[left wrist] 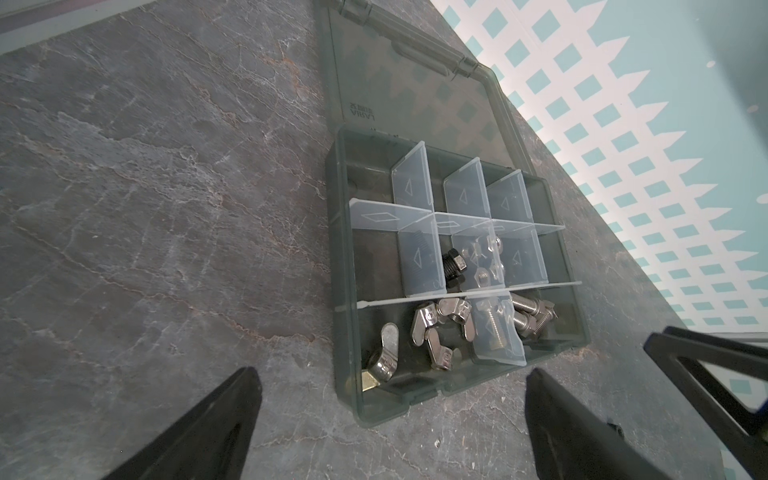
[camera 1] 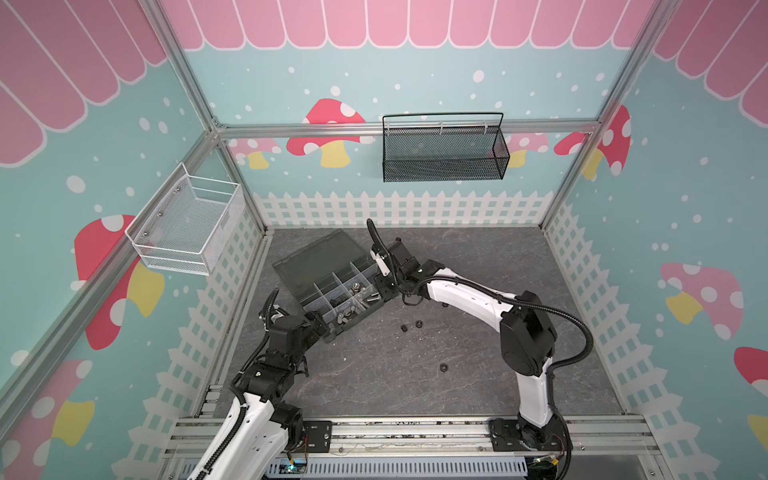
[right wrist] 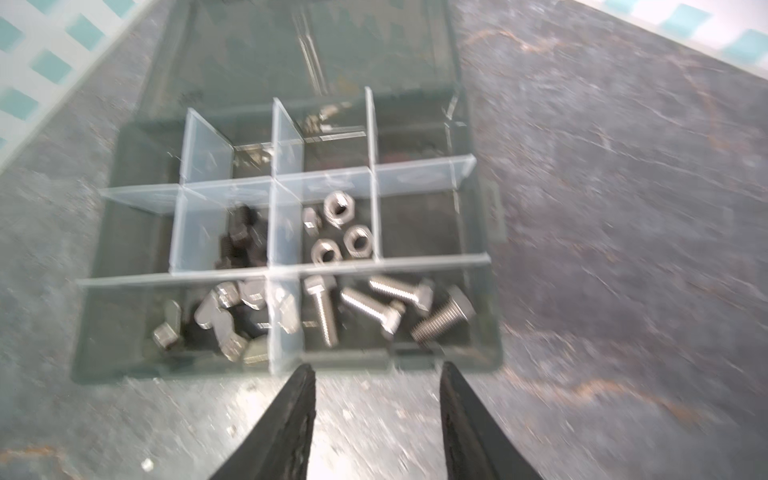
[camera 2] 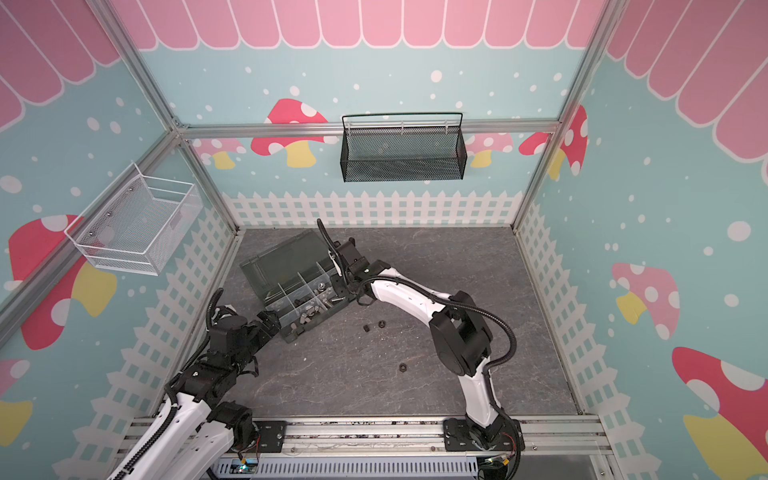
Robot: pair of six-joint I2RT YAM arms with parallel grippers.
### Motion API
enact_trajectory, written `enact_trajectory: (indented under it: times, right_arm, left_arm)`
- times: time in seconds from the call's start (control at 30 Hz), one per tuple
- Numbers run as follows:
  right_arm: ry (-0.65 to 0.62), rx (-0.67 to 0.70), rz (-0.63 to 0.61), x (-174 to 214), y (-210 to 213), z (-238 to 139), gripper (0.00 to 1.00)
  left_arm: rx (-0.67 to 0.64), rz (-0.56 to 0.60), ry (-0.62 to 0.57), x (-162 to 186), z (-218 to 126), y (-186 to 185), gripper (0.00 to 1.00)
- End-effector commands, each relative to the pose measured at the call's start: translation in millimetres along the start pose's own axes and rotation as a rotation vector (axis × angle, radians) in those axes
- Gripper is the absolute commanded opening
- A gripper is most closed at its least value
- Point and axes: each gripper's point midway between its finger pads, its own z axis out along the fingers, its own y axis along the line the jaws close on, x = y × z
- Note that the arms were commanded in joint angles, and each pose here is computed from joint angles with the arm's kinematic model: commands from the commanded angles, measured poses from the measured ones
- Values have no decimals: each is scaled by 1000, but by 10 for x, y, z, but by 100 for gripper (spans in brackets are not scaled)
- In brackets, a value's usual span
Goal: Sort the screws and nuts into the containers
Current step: 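Open the right gripper to drop the nut into the compartment, then withdraw the right gripper while the left gripper reaches toward the dark nuts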
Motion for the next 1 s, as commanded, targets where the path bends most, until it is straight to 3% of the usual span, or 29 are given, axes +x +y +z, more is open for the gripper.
enact_trajectory:
  times: [0.0, 0.17, 0.33, 0.5, 0.7, 0.97]
  right_arm:
    - [-42, 87, 56, 19, -188, -227, 62]
    - [-47, 218, 139, 271, -557, -450, 80]
    - [-94, 308, 243, 498, -964, -743, 98]
    - [-154, 323, 371, 709, -1335, -996, 98]
    - [-224, 391, 492, 954, -1651, -1259, 98]
    - [-252, 450, 526, 1084, -1767, -1380, 98]
  left_arm:
    - [7, 11, 7, -64, -41, -81, 100]
    - [38, 54, 73, 7, -6, -282, 99]
    - [64, 194, 101, 154, -10, -652, 97]
    - [104, 328, 193, 447, 90, -1110, 92]
    - [129, 509, 368, 1031, 304, -1571, 87]
    - [99, 665, 542, 1738, 600, -1772, 71]
